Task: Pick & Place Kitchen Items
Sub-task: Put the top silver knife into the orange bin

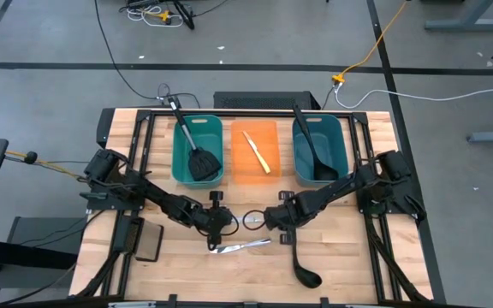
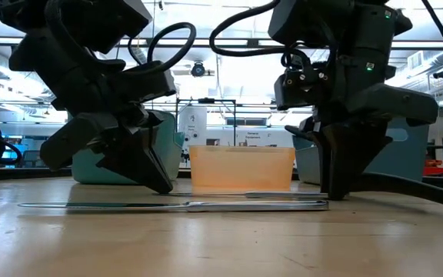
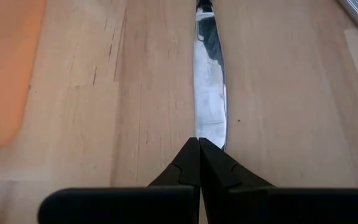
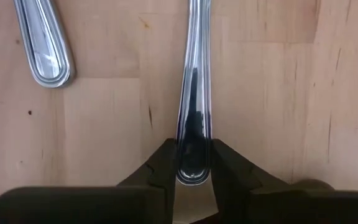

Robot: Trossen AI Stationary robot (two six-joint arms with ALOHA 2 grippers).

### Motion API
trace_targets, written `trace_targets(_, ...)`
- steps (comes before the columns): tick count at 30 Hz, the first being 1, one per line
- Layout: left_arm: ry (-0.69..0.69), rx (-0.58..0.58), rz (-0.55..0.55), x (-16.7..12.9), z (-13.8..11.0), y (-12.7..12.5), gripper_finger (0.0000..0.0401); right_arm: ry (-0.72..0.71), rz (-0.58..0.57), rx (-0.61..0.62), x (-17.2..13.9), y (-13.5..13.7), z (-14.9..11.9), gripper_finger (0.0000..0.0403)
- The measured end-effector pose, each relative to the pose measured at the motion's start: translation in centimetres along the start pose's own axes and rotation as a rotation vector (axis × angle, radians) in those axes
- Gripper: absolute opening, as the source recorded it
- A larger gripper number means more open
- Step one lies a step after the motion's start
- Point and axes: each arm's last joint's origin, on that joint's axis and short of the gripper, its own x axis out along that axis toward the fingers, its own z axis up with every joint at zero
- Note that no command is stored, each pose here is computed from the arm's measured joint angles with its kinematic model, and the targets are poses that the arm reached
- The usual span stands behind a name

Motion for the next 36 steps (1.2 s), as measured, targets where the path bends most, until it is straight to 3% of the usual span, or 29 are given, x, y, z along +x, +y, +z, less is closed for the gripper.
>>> trace_targets(10,-0.027,0.028,0.024,-0.4,0.1,-0.4,0.0011,0.009,-0.013,0.018,0.2,0.0,-0.2,0.0076)
trace_targets(16,-0.073,0.141,0.018,-2.7,0.6,-0.9,0.0022,0.018,-0.038,0.015,-0.8,0.6,0.6,0.0076)
trace_targets(20,-0.144,0.139,0.026,-4.8,1.6,-0.8,0.0013,0.019,-0.081,0.007,-1.8,0.8,1.3,0.0075)
trace_targets(26,-0.218,0.147,0.060,-7.2,2.2,-0.7,0.0005,0.005,-0.104,-0.012,-3.3,1.1,2.3,0.0004)
trace_targets(36,-0.297,0.147,0.049,-9.5,2.8,-0.8,0.0006,-0.034,-0.128,-0.019,-4.0,1.1,3.0,0.0007)
